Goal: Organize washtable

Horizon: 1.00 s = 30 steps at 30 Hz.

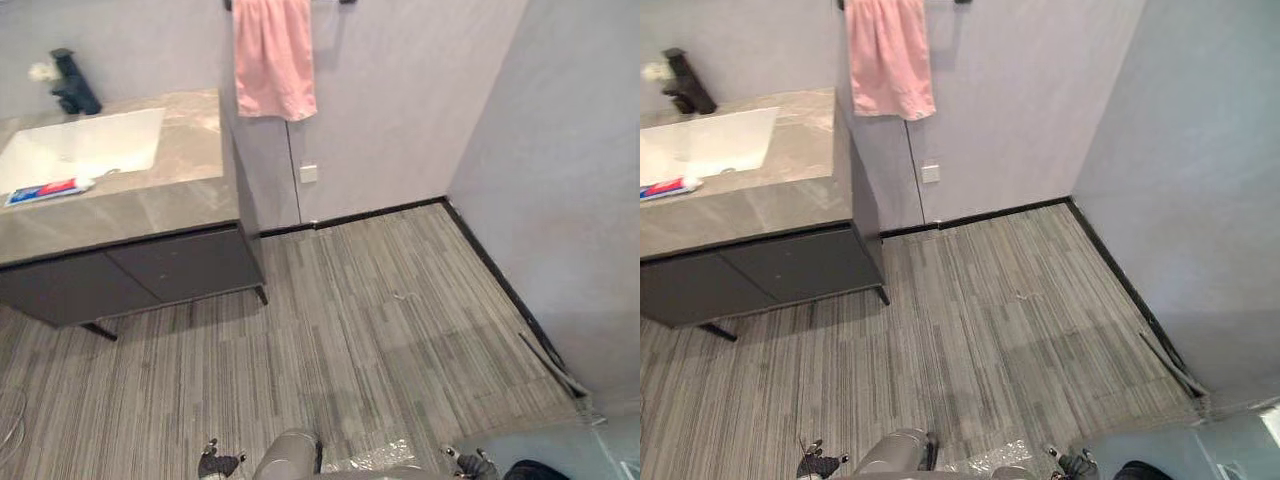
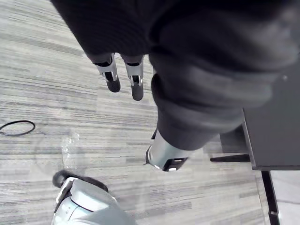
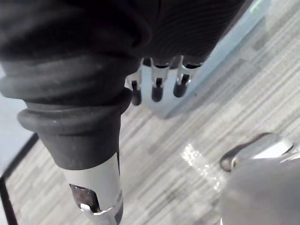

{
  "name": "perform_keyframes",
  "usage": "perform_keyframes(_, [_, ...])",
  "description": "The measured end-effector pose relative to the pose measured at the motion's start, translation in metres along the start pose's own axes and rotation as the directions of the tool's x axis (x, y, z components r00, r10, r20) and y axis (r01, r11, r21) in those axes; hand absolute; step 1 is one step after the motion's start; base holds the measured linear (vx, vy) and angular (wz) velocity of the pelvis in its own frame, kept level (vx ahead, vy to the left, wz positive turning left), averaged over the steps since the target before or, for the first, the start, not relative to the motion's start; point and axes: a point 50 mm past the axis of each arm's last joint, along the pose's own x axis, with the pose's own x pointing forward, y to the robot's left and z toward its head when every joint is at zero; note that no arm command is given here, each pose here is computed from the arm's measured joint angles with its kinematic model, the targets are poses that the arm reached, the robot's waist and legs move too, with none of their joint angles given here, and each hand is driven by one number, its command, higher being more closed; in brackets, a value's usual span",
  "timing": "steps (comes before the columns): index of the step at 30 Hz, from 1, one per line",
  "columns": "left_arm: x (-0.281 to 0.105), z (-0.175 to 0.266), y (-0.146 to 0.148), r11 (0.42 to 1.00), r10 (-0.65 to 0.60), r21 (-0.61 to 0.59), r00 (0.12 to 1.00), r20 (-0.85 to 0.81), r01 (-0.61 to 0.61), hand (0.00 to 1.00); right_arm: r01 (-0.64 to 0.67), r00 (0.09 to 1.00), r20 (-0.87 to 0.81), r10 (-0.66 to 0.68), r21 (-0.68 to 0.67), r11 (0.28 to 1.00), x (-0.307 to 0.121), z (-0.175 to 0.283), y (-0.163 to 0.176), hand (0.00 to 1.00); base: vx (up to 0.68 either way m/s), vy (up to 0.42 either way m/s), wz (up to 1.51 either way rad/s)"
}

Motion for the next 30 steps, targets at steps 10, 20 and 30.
perform_keyframes(10, [0.005, 0.013, -0.003, 1.000, -0.009, 0.004, 1.000, 0.024, 0.009, 0.00, -0.022, 0.999, 0.033, 0.023, -0.034, 0.999, 0.000, 0.007, 0.006, 0.00, 0.36, 0.169, -0.36])
perform_keyframes(20, [0.000, 0.034, -0.060, 0.989, -0.147, -0.027, 0.987, 0.060, 0.149, 0.00, -0.045, 0.994, 0.099, 0.048, -0.040, 0.998, 0.003, 0.027, 0.011, 0.00, 0.46, -0.146, 0.29])
perform_keyframes(30, [0.002, 0.062, -0.055, 0.988, -0.124, -0.068, 0.978, 0.165, 0.137, 0.00, -0.111, 0.988, 0.100, 0.116, -0.050, 0.993, 0.001, 0.033, 0.037, 0.00, 0.39, -0.100, 0.18])
